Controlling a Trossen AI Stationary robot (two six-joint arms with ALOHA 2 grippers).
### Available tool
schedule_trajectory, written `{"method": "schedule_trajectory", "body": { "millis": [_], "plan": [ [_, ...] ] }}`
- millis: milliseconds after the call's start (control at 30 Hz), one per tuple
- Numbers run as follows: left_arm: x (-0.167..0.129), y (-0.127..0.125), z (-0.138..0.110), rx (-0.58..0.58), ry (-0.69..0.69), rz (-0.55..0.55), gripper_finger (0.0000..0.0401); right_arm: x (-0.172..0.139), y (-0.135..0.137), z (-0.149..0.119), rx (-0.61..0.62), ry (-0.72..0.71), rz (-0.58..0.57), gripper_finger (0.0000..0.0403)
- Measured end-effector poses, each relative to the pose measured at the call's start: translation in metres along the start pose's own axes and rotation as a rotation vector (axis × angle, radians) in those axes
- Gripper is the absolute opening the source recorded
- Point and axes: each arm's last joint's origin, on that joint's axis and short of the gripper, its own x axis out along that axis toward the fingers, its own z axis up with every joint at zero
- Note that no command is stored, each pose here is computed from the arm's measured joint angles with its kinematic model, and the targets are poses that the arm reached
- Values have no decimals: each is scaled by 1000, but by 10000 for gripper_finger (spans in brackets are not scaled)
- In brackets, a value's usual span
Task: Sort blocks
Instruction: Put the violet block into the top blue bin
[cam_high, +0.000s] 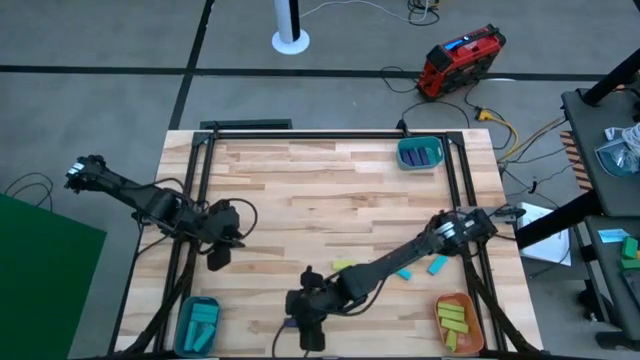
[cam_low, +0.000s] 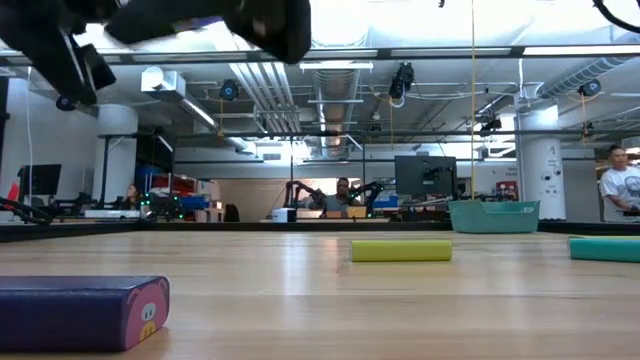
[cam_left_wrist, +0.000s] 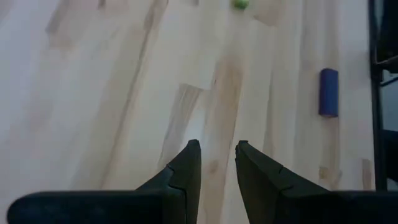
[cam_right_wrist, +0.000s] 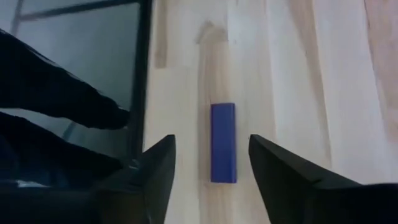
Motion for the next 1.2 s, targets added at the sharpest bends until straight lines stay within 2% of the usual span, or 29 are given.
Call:
{"method": "schedule_trajectory", "body": {
  "millis": [200,367,600,1000,1200],
  "plan": [
    [-16,4,2,14,-92,9,79,32,9,-13,20,74,-31,215],
    [-24,8,0,8,-121,-3,79,56,4,-24,61,130,-62,226],
    [-28,10,-2,20,-125,-6,79,73,-8,-31,95,175,-103,230],
    [-28,11,-3,23,-126,13,79,84,-13,-37,-51,198,-102,226],
    [-27,11,-3,43,-121,21,79,90,-14,-40,-61,208,-110,209]
  ]
}}
